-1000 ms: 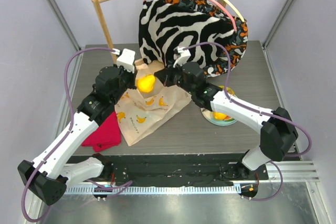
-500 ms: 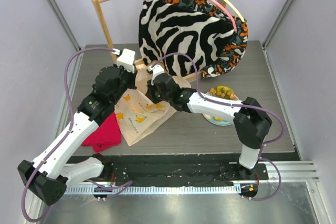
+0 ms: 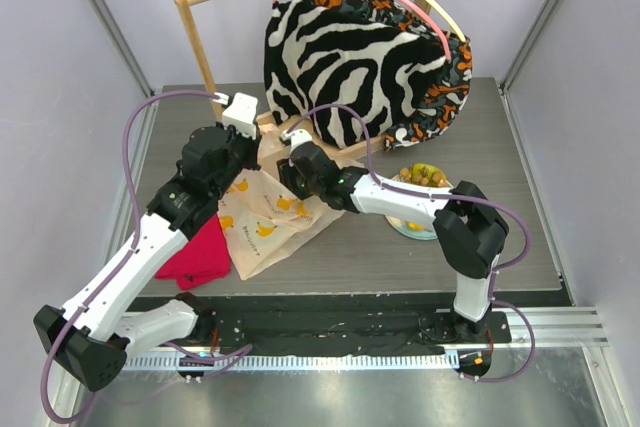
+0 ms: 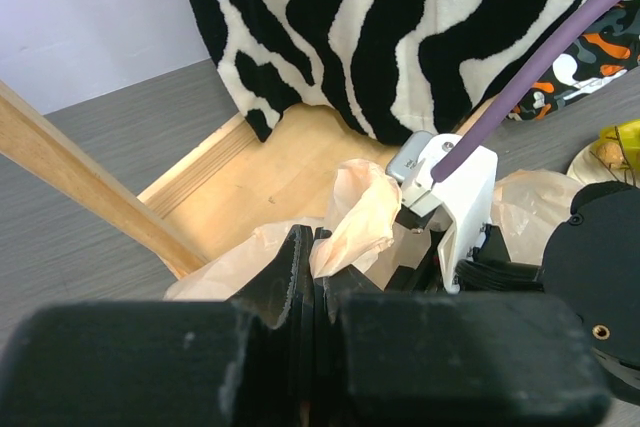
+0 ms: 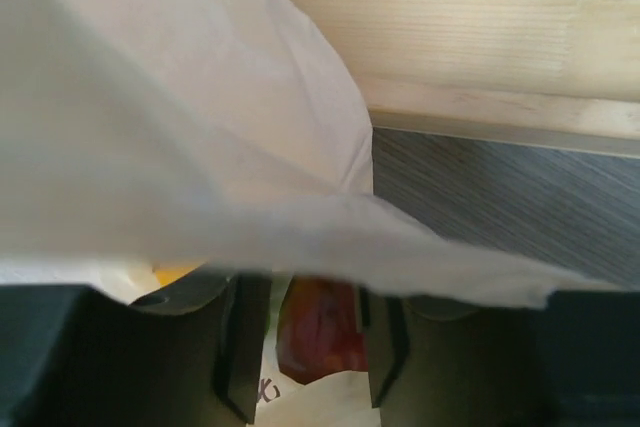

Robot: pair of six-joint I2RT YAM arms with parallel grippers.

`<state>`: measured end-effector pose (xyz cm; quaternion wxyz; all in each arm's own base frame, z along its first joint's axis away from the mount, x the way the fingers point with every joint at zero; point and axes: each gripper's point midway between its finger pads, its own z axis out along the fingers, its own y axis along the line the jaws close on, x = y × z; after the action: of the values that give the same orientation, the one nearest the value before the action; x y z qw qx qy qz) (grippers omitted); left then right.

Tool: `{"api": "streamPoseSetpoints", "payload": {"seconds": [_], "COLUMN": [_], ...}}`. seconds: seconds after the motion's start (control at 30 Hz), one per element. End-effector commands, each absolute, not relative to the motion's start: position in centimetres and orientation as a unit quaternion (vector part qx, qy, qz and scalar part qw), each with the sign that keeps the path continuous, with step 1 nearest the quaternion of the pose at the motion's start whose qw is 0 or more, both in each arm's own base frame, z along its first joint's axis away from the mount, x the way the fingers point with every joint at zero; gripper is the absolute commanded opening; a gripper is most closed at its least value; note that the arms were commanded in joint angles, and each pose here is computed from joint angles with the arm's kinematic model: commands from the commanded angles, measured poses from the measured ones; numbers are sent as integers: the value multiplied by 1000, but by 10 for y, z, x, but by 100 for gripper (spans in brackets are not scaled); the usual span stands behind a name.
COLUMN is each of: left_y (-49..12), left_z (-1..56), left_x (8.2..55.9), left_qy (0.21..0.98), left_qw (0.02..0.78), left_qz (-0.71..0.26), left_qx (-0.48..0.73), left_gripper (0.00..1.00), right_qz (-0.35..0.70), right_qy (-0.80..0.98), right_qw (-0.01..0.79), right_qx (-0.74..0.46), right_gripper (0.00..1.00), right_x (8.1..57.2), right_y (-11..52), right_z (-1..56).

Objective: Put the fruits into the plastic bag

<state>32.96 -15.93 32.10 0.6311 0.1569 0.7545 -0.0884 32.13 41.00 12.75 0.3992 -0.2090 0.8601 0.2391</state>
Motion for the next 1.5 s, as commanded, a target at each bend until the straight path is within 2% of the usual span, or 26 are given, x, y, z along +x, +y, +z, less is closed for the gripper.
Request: {"api": "streamPoseSetpoints", "payload": {"seconds": [0.0,0.03,0.13,0.33,0.63,0.77,0.87,0.93,1.0,1.17,1.27,1.4,1.47], "left_y": [-158,-158,-158,-159,-159,-160,-160,-158,-157,-157,-159,-165,-170], "left_z": [343,344,344,344,344,342,343,345,345,342,339,340,340], "left_x": [333,333,333,333,334,338,340,341,340,338,334,329,327], "left_qy": [734,734,733,733,734,738,741,742,741,743,743,741,741], "left_qw": [657,657,658,658,657,654,652,652,652,650,648,646,643], "left_qz": [-90,-90,-91,-92,-93,-88,-84,-80,-82,-84,-94,-119,-133], "left_qx": [146,146,146,146,144,143,141,138,134,134,138,140,143], "left_gripper": [0,0,0,0,0,0,0,0,0,0,0,0,0], "right_qz": [261,262,272,296,308,289,254,216,179,112,87,52,38], "right_qy": [834,833,824,800,769,739,736,733,748,822,843,868,883], "right_qw": [446,446,459,489,546,605,626,645,638,547,513,472,446], "right_qx": [-195,-196,-188,-181,-127,-64,-37,-1,32,113,135,144,145], "right_gripper": [50,64,75,79,78,78,78,83,84,84,84,94,95], "right_x": [329,328,327,325,326,324,320,318,322,339,324,306,297], "right_y": [414,413,411,408,379,334,302,269,238,153,127,106,99], "right_z": [177,176,185,215,263,307,308,314,305,241,216,189,174]}}
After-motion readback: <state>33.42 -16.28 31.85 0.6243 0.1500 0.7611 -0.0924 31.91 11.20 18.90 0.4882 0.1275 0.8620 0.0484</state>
